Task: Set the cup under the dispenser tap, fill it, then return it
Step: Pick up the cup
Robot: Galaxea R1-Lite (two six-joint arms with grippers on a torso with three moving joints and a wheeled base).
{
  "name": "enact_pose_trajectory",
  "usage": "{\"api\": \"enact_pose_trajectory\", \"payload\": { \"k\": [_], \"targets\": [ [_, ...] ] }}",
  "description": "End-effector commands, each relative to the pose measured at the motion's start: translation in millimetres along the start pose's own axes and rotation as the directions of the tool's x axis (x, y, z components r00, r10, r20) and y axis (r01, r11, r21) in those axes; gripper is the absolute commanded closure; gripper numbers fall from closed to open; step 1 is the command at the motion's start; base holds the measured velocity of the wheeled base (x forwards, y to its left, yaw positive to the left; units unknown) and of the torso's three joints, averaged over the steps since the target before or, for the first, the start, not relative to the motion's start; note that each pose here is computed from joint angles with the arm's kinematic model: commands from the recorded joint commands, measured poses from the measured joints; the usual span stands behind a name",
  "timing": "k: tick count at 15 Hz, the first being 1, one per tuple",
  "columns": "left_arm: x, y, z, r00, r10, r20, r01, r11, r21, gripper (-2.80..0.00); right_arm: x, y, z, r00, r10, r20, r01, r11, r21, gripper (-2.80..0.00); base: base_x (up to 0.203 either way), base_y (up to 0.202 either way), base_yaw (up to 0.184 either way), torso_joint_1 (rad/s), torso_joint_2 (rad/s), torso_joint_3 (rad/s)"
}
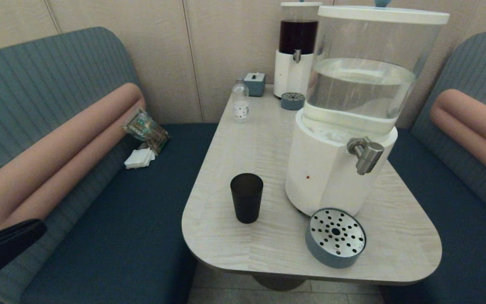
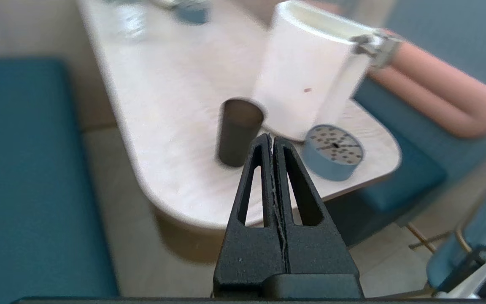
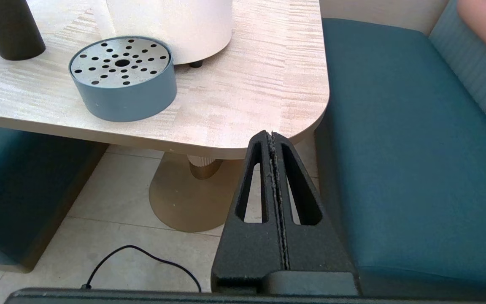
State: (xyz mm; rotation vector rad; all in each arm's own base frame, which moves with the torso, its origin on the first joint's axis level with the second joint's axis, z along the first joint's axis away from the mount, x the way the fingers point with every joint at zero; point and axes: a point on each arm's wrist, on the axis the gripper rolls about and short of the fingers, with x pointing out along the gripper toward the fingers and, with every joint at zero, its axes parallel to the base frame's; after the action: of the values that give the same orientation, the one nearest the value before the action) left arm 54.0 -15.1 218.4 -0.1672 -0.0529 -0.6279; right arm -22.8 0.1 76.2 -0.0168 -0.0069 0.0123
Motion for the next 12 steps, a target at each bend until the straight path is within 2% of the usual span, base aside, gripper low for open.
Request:
{"api": "enact_pose_trajectory", "payload": {
  "k": [1, 2, 5, 7, 10, 12],
  "targets": [
    [14.8, 11.7, -14.9, 0.999, -0.045, 0.021, 0.045, 0.999, 0.021, -2.80, -0.2, 0.0, 0.1, 1.000, 0.001, 0.004, -0.001, 1.000, 0.000, 0.00, 0.000, 0.000, 0.000, 0.000, 0.00, 0.000],
    [13.8, 10.9, -20.5, 0.995, -0.103, 0.008, 0.103, 0.995, 0.019, -2.80, -0.1, 0.0, 0.0, 1.000, 0.001, 0.002, -0.001, 1.000, 0.000, 0.00, 0.000, 0.000, 0.000, 0.000, 0.00, 0.000],
    [20.8, 15.2, -24.9, 0.989, -0.147, -0.032, 0.147, 0.989, 0.000, -2.80, -0.1, 0.0, 0.0, 1.000, 0.000, 0.002, 0.000, 1.000, 0.000, 0.00, 0.000, 0.000, 0.000, 0.000, 0.00, 0.000],
    [31.8, 20.8, -27.2, 0.968, -0.237, -0.080, 0.237, 0.972, -0.010, -2.80, -0.1, 0.0, 0.0, 1.000, 0.000, 0.002, 0.000, 1.000, 0.000, 0.00, 0.000, 0.000, 0.000, 0.000, 0.00, 0.000],
    [51.5, 35.7, -41.3, 0.952, -0.258, -0.165, 0.272, 0.959, 0.073, -2.80, -0.1, 0.0, 0.0, 1.000, 0.000, 0.002, 0.000, 1.000, 0.000, 0.00, 0.000, 0.000, 0.000, 0.000, 0.00, 0.000],
    [66.0, 47.6, -53.7, 0.940, -0.257, -0.224, 0.278, 0.958, 0.068, -2.80, -0.1, 0.0, 0.0, 1.000, 0.001, 0.003, -0.001, 1.000, 0.000, 0.00, 0.000, 0.000, 0.000, 0.000, 0.00, 0.000]
  ]
}}
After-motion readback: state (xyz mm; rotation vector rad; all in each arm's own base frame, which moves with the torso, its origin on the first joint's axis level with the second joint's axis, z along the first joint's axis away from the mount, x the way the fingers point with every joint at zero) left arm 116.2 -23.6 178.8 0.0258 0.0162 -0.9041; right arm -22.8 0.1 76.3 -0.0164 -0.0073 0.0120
